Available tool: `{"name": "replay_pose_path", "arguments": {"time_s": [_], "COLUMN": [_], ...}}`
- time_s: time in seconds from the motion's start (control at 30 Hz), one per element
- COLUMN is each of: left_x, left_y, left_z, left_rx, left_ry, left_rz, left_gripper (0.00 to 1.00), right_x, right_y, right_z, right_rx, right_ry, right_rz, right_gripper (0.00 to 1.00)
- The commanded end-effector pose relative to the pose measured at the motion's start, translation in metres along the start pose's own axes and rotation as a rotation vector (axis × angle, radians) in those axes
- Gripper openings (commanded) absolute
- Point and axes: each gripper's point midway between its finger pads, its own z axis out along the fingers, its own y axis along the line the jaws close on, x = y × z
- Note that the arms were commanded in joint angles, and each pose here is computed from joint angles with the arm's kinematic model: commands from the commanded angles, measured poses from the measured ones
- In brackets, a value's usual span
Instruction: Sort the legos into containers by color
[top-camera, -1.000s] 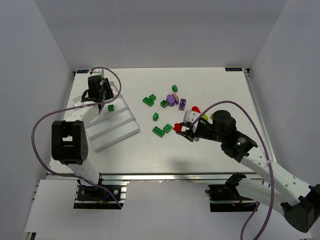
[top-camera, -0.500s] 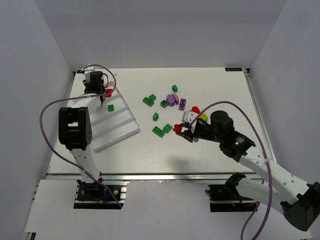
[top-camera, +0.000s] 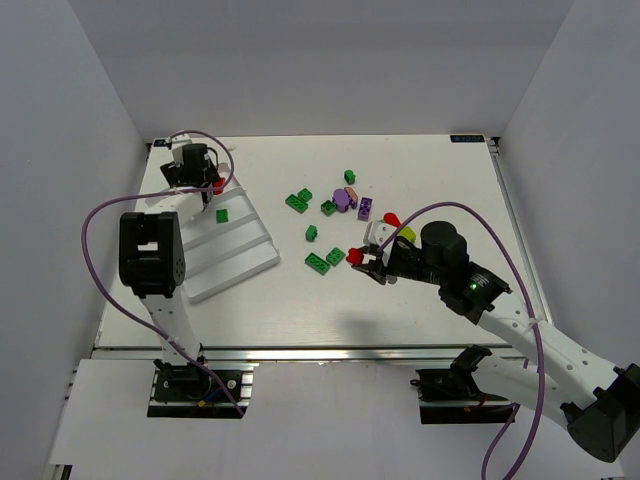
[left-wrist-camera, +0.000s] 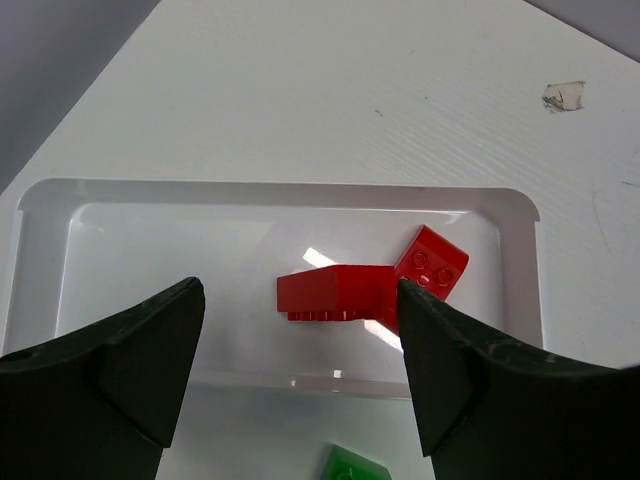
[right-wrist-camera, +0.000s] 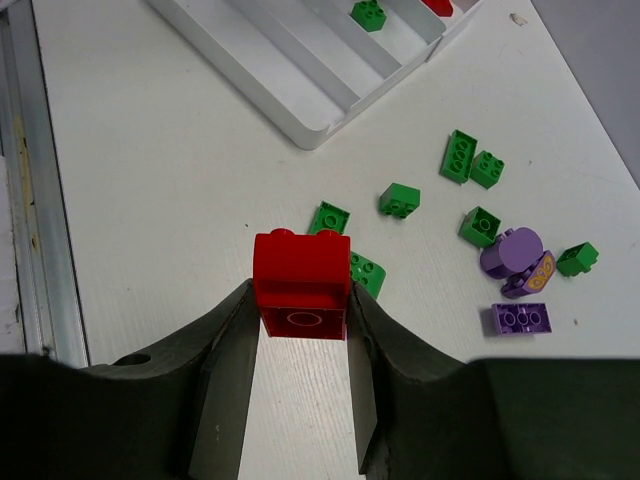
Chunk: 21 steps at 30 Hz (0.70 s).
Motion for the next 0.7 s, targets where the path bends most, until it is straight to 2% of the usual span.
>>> {"name": "replay_pose_path", "arguments": {"time_s": [0.0, 0.07, 0.13, 0.17, 0.27, 0.3, 0.33, 0.37, 0.4, 0.47, 0.53, 0.67], "left_x": [-0.042, -0.052, -0.067, -0.064, -0.085, -0.069, -0.071, -0.094, -0.074, -0.076, -0.056, -0.003], "left_y": [-0.006, -0.008, -0.012, -0.020, -0.041, -0.042, -0.048, -0.055, -0.072, -0.091, -0.115, -0.167], "left_z": [-0.022, -0.033, -0.049, -0.057, -0.096, -0.104, -0.118, -0.144, -0.164, -0.198, -0.228, -0.299], "left_rx": [0.054, 0.084, 0.134, 0.199, 0.391, 0.432, 0.495, 0.588, 0.737, 0.877, 1.004, 1.219], "left_ry": [-0.062, -0.067, -0.089, -0.072, -0.101, -0.078, -0.076, -0.141, -0.064, -0.057, 0.027, 0.186], "left_rz": [-0.034, -0.043, -0.077, -0.081, -0.156, -0.175, -0.239, -0.292, -0.321, -0.355, -0.338, -0.226], "left_gripper": [0.87, 0.86, 0.80, 0.65, 0.40, 0.36, 0.33, 0.31, 0.31, 0.33, 0.45, 0.57], "right_x": [-0.014, -0.013, -0.013, -0.012, -0.012, -0.011, -0.010, -0.010, -0.008, -0.006, -0.004, -0.002], "right_y": [-0.007, -0.007, -0.008, -0.008, -0.011, -0.011, -0.014, -0.014, -0.015, -0.016, -0.016, -0.022], "right_z": [-0.001, 0.000, 0.000, 0.001, 0.002, 0.002, 0.003, 0.003, 0.004, 0.004, 0.005, 0.006], "right_rx": [0.033, 0.034, 0.038, 0.040, 0.051, 0.055, 0.069, 0.072, 0.073, 0.080, 0.080, 0.111], "right_ry": [-0.047, -0.044, -0.044, -0.041, -0.044, -0.042, -0.037, -0.035, -0.032, -0.028, -0.024, -0.024], "right_rz": [-0.017, -0.016, -0.017, -0.013, -0.008, 0.004, 0.010, 0.013, 0.016, 0.016, 0.006, -0.015], "right_gripper": [0.00, 0.00, 0.00, 0.00, 0.00, 0.00, 0.00, 0.00, 0.00, 0.00, 0.00, 0.00]}}
